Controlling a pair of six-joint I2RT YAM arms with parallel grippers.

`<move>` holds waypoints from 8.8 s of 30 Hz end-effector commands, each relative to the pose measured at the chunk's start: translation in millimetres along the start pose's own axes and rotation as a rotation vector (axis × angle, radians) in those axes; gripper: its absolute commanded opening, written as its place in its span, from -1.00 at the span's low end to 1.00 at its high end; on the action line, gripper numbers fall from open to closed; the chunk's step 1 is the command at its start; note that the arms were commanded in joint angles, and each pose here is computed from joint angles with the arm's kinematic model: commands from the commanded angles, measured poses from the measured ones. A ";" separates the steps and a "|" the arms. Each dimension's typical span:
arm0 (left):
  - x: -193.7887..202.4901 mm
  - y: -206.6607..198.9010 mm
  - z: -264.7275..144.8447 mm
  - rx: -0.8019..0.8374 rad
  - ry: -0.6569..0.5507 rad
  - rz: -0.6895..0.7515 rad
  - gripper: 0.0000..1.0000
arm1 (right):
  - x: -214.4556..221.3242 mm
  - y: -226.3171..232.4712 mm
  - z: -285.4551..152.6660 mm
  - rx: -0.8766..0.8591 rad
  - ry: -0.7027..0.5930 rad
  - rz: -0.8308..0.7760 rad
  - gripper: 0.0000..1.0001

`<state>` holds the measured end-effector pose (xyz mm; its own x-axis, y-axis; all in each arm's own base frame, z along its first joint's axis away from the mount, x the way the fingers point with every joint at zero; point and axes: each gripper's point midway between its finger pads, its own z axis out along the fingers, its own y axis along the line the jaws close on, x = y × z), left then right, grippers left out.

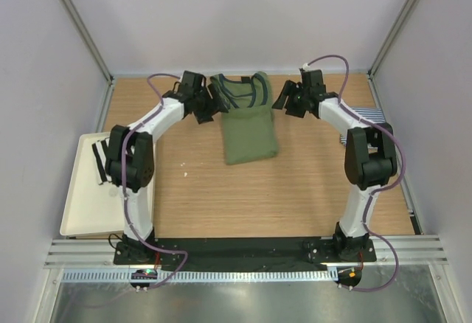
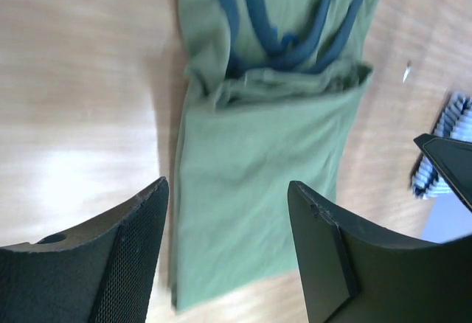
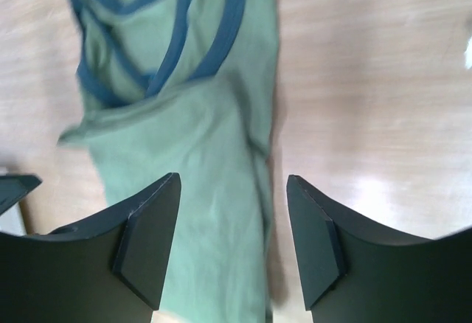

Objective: Fold and stack the tank tops

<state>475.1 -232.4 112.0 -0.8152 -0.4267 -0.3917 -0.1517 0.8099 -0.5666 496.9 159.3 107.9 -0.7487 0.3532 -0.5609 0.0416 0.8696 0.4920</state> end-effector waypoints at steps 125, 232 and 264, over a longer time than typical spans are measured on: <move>266.4 71.0 -88.8 0.146 0.330 0.298 -0.14 | 290.9 -2.3 -150.5 -0.094 0.458 -0.303 -0.61; 70.7 21.0 -10.3 0.186 0.202 -0.172 0.03 | 63.0 24.2 7.1 0.085 0.099 -0.114 -0.28; 86.3 -3.0 22.6 0.228 0.291 -0.057 -0.17 | 243.1 38.5 -90.2 -0.594 0.520 0.177 -0.97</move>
<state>397.2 -272.1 44.6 -0.9422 -0.3134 -0.1182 -0.1496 0.7095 -0.6886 254.0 251.4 62.0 -0.9794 0.1034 -0.1733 -0.1026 0.4847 0.8687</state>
